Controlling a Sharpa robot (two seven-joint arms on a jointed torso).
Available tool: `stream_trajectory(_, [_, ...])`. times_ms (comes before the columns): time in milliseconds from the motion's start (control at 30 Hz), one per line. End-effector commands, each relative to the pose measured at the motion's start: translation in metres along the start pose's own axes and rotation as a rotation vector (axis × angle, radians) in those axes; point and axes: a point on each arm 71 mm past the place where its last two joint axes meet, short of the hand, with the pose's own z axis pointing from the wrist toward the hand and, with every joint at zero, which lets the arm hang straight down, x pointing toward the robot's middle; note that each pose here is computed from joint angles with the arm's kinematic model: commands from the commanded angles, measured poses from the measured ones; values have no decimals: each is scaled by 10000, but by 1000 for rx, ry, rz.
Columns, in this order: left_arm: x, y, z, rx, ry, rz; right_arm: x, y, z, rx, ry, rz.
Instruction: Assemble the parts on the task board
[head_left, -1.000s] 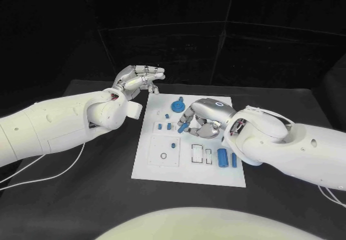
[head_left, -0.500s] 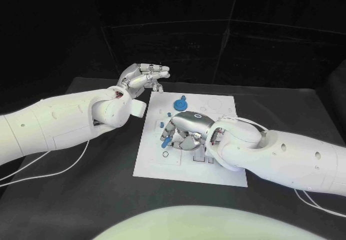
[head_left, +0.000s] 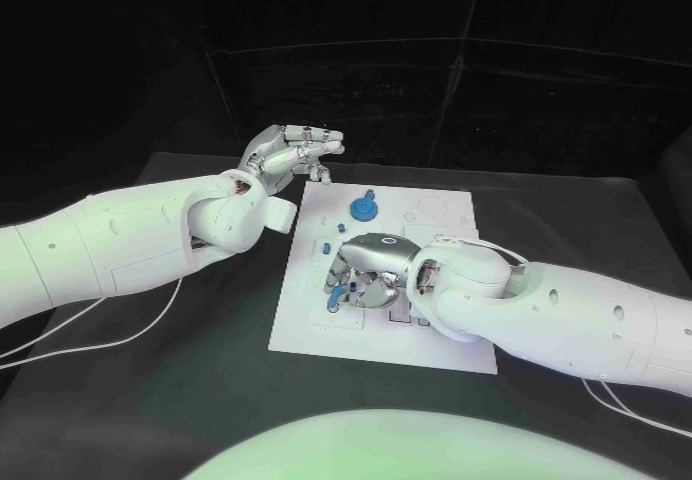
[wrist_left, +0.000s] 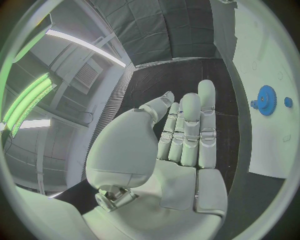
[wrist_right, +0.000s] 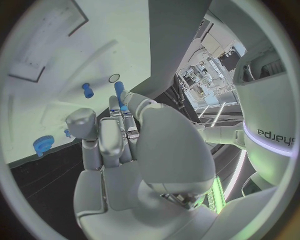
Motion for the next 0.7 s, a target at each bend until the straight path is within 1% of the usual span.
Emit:
stream_trajectory(33, [22,-11,8,5,14,-9,29,13,15,6,42,-26])
stream_trajectory(400, [22,-8,13,4,14,-9,33,2,26,30,39,-61])
stream_trajectory(700, [25,-8,15,4,15,-10,49,16,57,44,59,-93])
